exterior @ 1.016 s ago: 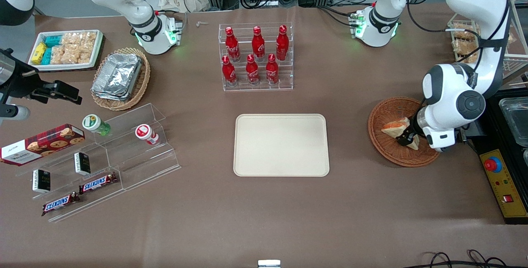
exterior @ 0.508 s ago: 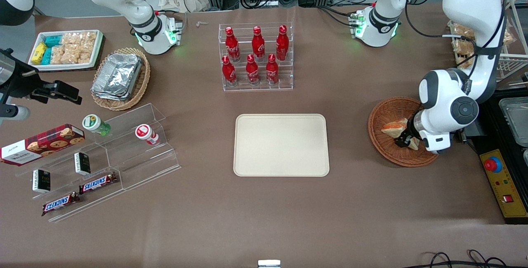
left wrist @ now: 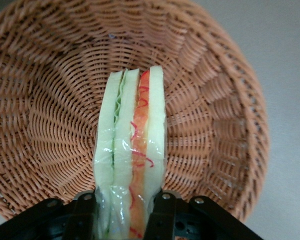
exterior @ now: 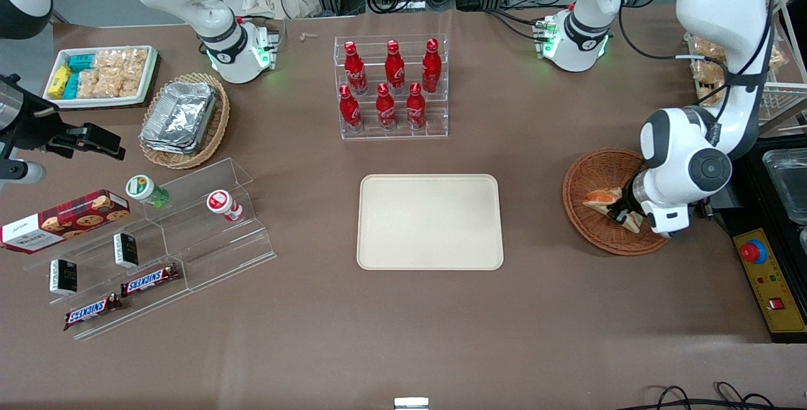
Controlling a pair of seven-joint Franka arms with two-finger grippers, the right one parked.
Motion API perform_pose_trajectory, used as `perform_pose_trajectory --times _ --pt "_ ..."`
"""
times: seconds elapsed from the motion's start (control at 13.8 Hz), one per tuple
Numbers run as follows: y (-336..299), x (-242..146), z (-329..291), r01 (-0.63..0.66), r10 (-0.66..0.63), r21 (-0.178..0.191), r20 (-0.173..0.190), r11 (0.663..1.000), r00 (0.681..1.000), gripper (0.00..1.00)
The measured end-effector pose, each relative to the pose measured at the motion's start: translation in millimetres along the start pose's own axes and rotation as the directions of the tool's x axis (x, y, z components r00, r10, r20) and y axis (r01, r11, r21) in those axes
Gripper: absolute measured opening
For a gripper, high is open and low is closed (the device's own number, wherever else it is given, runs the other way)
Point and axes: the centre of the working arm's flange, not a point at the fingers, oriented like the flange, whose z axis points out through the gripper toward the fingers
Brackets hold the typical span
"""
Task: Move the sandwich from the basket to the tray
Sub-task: 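Lift the sandwich and carry it toward the white tray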
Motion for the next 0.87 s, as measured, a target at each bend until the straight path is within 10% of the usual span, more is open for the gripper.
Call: perform_pose_trajectory --times 0.36,0.87 --pt "-9 -28 -118 -0.224 0.223 0.032 0.030 0.974 0.974 0.25" --pt "49 -126 -196 -0.605 0.605 0.011 -0.004 0.796 0.796 0.20"
